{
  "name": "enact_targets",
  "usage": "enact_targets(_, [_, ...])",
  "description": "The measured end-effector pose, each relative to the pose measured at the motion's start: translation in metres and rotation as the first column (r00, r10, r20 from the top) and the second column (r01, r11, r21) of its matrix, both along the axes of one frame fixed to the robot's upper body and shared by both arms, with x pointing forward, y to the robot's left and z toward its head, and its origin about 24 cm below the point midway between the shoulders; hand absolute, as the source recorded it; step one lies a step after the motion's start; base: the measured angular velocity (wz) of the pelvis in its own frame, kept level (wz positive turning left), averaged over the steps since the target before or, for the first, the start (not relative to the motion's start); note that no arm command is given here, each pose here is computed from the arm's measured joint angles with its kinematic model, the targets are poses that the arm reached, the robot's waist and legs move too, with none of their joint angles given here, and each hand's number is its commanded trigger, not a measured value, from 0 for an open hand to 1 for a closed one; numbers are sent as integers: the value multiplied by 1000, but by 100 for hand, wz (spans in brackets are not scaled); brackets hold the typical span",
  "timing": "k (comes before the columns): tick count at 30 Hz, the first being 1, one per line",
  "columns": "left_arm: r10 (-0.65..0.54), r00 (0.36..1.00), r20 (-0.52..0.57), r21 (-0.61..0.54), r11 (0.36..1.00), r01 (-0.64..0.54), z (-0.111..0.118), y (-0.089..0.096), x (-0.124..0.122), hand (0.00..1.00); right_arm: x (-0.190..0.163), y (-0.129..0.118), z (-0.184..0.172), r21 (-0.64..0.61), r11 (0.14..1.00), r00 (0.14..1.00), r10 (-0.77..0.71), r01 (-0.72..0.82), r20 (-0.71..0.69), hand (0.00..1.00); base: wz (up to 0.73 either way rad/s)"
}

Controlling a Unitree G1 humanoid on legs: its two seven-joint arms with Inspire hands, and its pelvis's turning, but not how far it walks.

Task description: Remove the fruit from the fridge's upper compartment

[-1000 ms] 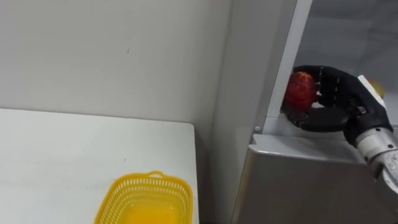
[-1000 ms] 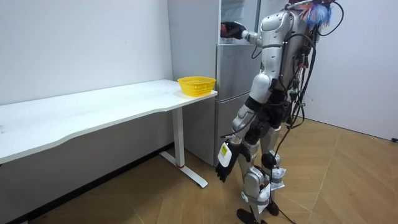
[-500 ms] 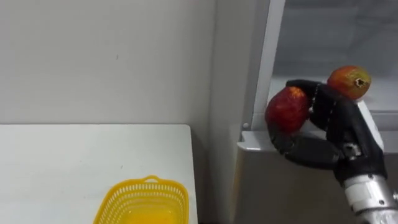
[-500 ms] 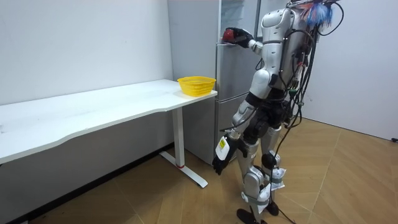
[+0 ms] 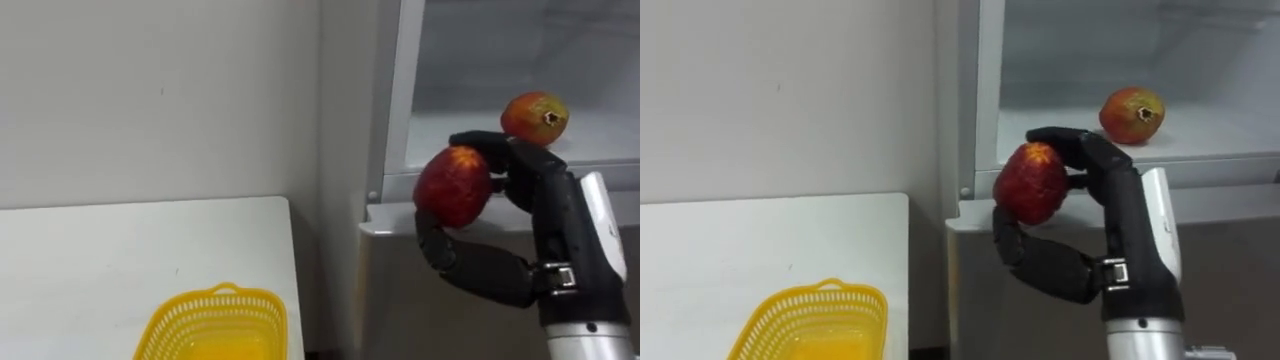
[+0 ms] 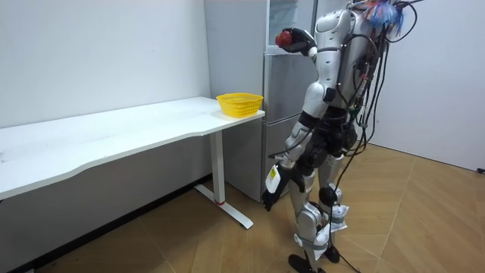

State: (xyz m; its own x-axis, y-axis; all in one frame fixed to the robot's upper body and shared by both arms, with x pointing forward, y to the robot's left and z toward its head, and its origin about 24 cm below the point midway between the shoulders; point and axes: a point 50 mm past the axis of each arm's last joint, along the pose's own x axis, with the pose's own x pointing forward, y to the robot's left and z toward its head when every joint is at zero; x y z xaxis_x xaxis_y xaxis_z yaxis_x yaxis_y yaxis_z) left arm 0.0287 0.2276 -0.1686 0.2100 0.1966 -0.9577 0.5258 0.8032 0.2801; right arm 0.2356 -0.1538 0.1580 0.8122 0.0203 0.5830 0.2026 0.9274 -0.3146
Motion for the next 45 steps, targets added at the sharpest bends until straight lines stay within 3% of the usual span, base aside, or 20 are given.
enact_targets(11, [-52, 999, -8, -45, 998, 52, -1, -6, 9, 0, -12, 36, 3, -126, 982, 988, 146, -139, 43, 100, 0])
enact_targets(18, [-57, 998, -8, -52, 997, 57, 0, -2, 13, 0, -13, 45, -1, -199, 961, 980, 198, -192, 13, 100, 0])
enact_targets(39, [-73, 997, -10, -45, 996, 73, 4, 12, 23, 0, 16, 50, -8, -423, 894, 988, 157, -146, -8, 100, 7])
enact_targets(45, [-74, 997, -14, -58, 996, 73, 4, 11, 25, 0, 30, 55, -21, -487, 857, 986, 151, -169, -76, 100, 5])
